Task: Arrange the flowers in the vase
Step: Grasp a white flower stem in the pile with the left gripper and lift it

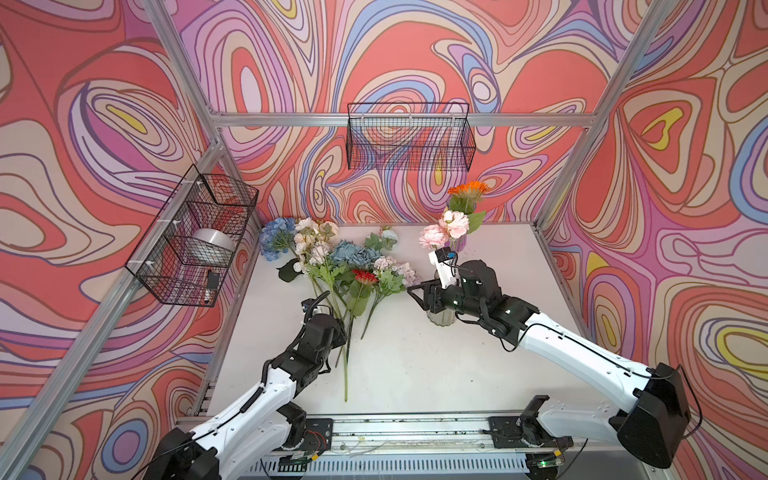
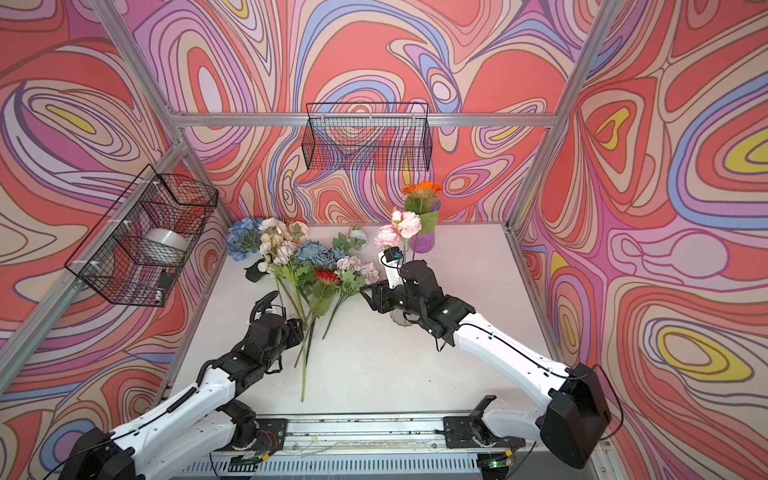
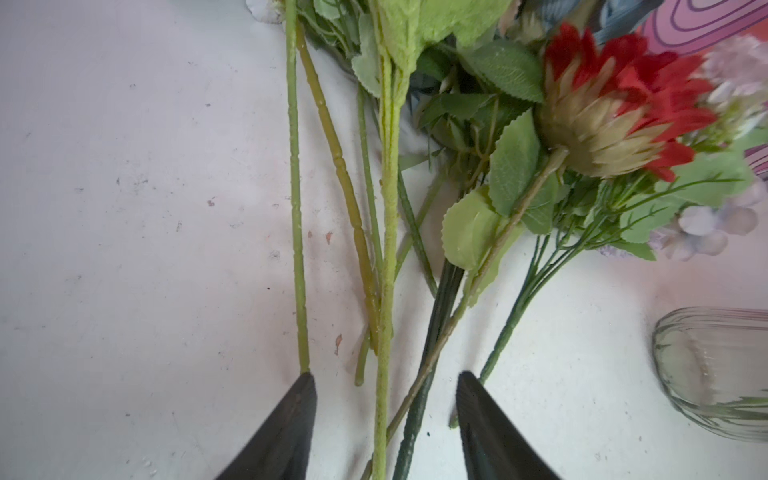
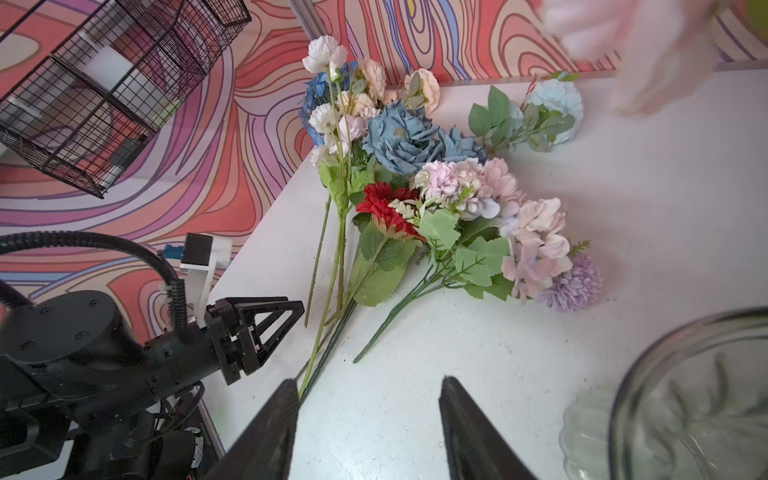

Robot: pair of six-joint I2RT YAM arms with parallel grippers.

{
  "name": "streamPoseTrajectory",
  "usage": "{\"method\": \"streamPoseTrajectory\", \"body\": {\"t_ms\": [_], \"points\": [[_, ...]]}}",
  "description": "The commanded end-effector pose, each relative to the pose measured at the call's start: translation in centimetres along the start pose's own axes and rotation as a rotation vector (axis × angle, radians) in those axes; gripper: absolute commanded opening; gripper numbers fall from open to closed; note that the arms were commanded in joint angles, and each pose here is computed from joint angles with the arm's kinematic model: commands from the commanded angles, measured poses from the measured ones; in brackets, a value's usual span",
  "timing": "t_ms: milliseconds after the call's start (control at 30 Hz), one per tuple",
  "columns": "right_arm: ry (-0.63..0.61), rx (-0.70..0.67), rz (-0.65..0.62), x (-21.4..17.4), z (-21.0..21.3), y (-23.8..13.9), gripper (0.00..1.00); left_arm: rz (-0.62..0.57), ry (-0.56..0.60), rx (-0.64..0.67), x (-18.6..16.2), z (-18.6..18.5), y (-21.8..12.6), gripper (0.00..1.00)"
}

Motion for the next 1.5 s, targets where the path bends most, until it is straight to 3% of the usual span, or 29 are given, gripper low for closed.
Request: {"method": "streamPoseTrajectory", "body": {"t_ms": [0, 300, 633, 833, 1133, 1467], "points": [[-0.029, 0.004, -0.053, 1.7, 0.6, -0.1, 0.57, 0.039, -0.016, -0.009, -0.1, -0.2, 1.0, 0.53], [-0.037, -0.013, -0.055, 1.7, 0.5, -0.3, 0.57, 0.106, -0.035, -0.035, -0.5, -1.4, 3.8, 0.47], [-0.041, -0.031, -0.063, 1.9, 0.4, -0.7, 0.57, 0.137, -0.034, 0.005, -1.2, -1.1, 5.3, 0.29], [-0.044, -0.030, -0.065, 2.2, 0.4, -0.6, 0.57, 0.135, -0.031, 0.025, -1.3, -0.7, 5.5, 0.23], [-0.047, -0.031, -0.074, 2.5, 0.6, -1.0, 0.57, 0.137, -0.028, 0.032, -1.3, -0.7, 5.7, 0.01], [-0.048, -0.035, -0.077, 2.6, 0.6, -1.0, 0.57, 0.109, -0.035, 0.021, -0.4, -1.2, 5.0, 0.00]]}}
Point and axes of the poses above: each gripper's point midway between its finger pads, its own y axis out along the fingers, its own z axis along the line the jaws close on, x = y × z, the point moved 3 cm from there along -y, back along the fingers, and after that the axes turned 9 degrees about -y, right-handed, at the moved point
